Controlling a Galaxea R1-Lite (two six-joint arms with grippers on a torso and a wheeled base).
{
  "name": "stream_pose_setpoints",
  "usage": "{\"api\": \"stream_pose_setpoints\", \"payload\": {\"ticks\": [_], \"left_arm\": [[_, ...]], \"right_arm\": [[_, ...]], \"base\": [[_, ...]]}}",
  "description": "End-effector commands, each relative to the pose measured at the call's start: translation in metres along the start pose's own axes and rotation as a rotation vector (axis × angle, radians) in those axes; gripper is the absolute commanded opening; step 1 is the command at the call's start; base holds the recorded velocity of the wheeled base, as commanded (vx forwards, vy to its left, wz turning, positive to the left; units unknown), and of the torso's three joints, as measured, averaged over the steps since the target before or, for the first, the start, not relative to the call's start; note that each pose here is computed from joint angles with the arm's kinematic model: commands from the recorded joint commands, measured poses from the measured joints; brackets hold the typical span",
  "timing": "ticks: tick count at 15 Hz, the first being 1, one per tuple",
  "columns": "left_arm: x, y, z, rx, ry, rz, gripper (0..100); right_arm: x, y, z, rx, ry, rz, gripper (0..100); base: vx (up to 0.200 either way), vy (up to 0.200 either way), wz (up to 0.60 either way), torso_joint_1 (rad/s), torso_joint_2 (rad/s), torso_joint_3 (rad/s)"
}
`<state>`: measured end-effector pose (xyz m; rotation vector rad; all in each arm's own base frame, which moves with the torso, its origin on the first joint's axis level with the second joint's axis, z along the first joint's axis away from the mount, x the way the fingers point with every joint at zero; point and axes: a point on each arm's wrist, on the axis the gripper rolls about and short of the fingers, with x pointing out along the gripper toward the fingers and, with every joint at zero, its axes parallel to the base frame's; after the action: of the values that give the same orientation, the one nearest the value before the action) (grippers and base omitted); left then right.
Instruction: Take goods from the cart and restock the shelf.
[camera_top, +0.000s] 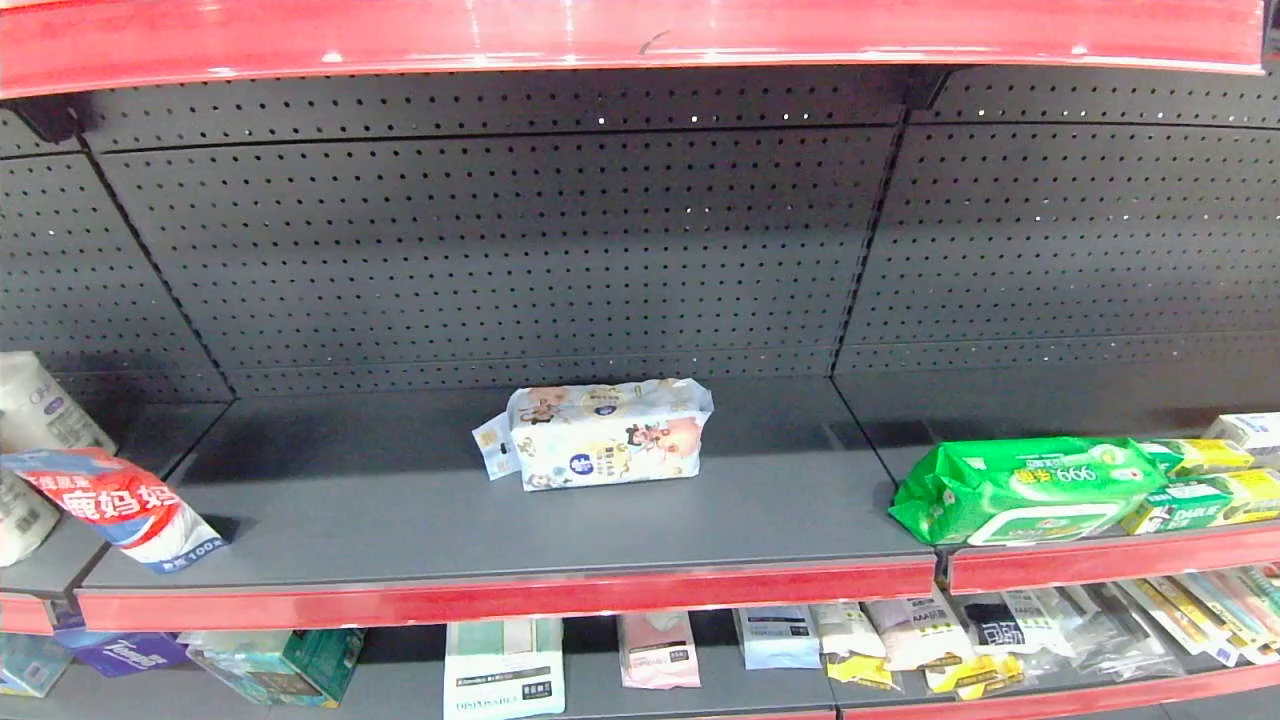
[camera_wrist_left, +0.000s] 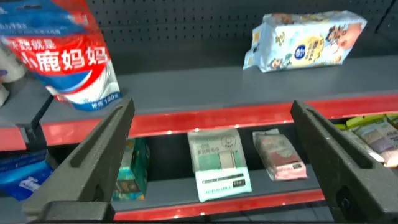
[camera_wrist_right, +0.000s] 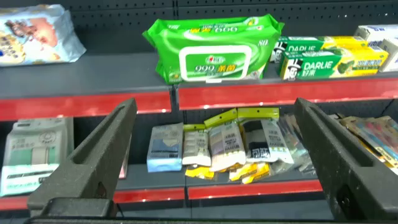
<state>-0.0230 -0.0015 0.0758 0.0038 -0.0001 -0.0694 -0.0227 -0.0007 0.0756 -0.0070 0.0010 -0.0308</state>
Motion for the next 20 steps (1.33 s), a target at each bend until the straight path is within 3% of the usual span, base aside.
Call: {"api": "stream_pose_setpoints", "payload": {"ticks": [1, 7, 20], "left_arm": [[0.0000, 0.0000, 0.0000, 0.001, 0.000, 0.000, 100], [0.0000, 0.0000, 0.0000, -0.001, 0.000, 0.000, 100], [0.0000, 0.0000, 0.0000, -0.001, 0.000, -0.001, 100]], "right_arm": [[0.0000, 0.0000, 0.0001, -0.001, -0.001, 0.000, 100], [0.0001, 0.0000, 0.0001, -0.001, 0.001, 0.002, 100], [0.0000, 0.0000, 0.0002, -0.001, -0.002, 0.005, 100]], "base": [[0.000, 0.000, 0.00, 0.000, 0.00, 0.000], [0.000, 0.000, 0.00, 0.000, 0.00, 0.000], [0.000, 0.000, -0.60, 0.003, 0.00, 0.003]]}}
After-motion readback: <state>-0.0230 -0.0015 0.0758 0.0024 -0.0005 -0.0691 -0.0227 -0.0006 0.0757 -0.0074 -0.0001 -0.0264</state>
